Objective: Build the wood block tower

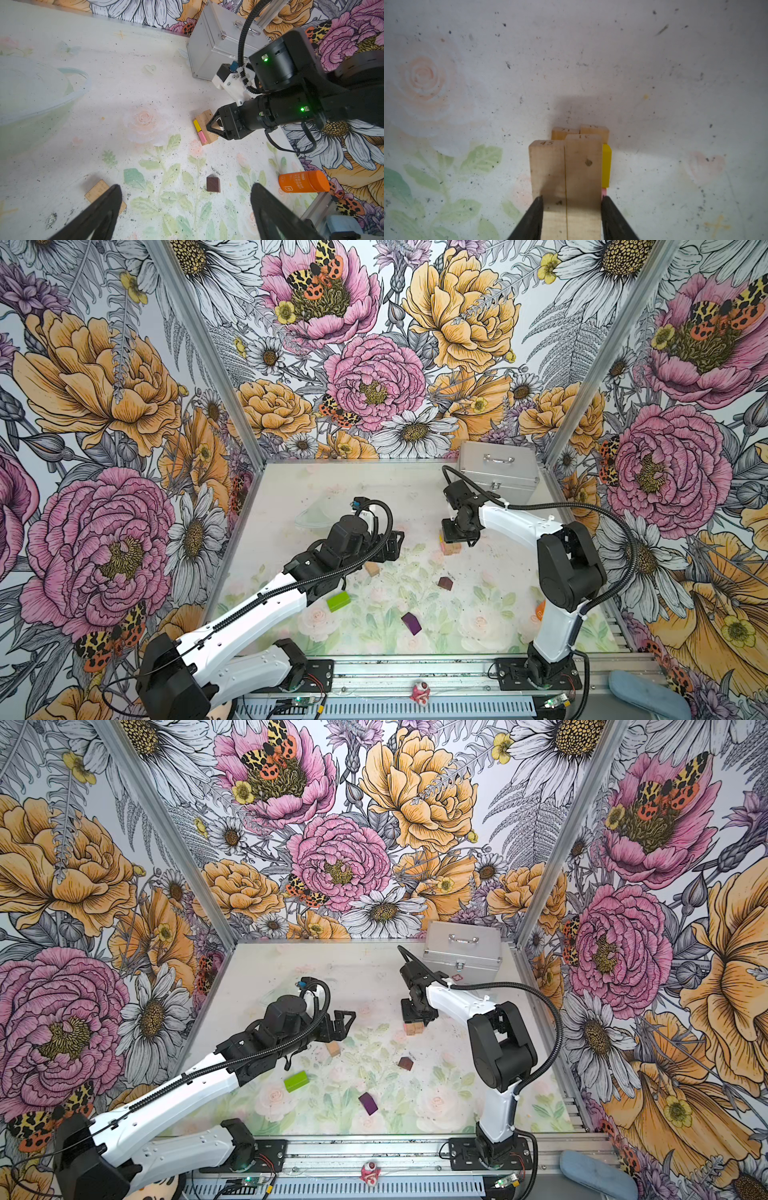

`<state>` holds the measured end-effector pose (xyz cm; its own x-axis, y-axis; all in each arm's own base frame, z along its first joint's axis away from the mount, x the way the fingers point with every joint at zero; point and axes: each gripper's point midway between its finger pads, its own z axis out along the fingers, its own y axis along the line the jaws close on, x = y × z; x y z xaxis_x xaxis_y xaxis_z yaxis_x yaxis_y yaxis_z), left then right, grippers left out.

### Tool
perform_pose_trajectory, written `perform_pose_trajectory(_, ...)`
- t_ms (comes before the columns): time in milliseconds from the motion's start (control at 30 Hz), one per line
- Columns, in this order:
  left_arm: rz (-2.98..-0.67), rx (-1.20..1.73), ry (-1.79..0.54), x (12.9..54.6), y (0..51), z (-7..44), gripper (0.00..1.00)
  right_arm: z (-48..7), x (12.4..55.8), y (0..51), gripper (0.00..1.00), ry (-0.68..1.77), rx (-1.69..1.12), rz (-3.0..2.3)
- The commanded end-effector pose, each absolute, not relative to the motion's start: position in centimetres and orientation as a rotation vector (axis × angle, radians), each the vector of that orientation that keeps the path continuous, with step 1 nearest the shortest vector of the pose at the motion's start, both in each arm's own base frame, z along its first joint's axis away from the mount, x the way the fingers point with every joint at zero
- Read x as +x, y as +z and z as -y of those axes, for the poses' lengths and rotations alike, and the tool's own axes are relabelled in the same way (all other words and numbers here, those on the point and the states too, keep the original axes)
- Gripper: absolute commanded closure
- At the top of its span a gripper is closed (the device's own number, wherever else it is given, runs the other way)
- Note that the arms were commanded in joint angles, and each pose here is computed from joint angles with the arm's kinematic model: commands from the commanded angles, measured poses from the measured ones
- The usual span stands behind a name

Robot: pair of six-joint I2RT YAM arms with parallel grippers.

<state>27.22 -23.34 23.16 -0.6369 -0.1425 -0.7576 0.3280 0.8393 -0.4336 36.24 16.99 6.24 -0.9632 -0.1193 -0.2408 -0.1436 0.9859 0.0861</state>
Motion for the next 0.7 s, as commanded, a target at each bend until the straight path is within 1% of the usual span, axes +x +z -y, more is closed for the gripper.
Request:
perform_pose_trajectory(0,-2.147,0.151,-0.703,27.1,23.3,23.1,0.02,-16.9,36.2,6.0,0.52,0.127,-0.202,-2.908)
perform_pose_trajectory(200,-2.139,0.153,-0.711,27.0,23.8,23.1,0.02,-17.1,36.2,9.4,0.42,0.171,-0.185,-2.839)
perform_pose_trajectory(367,-2.129,0.136,-0.719,26.7,24.2,22.7,0.02,-16.9,35.8,13.4,0.36,0.198,-0.175,-2.760)
perform_pose_trajectory(533,-2.114,0.112,-0.733,25.4,24.5,22.1,0.02,-17.1,34.3,15.8,0.35,0.229,-0.178,-2.710)
perform_pose_trajectory(667,-2.106,0.083,-0.713,23.8,24.3,21.2,0.02,-17.6,32.6,16.6,0.35,0.251,-0.200,-2.688)
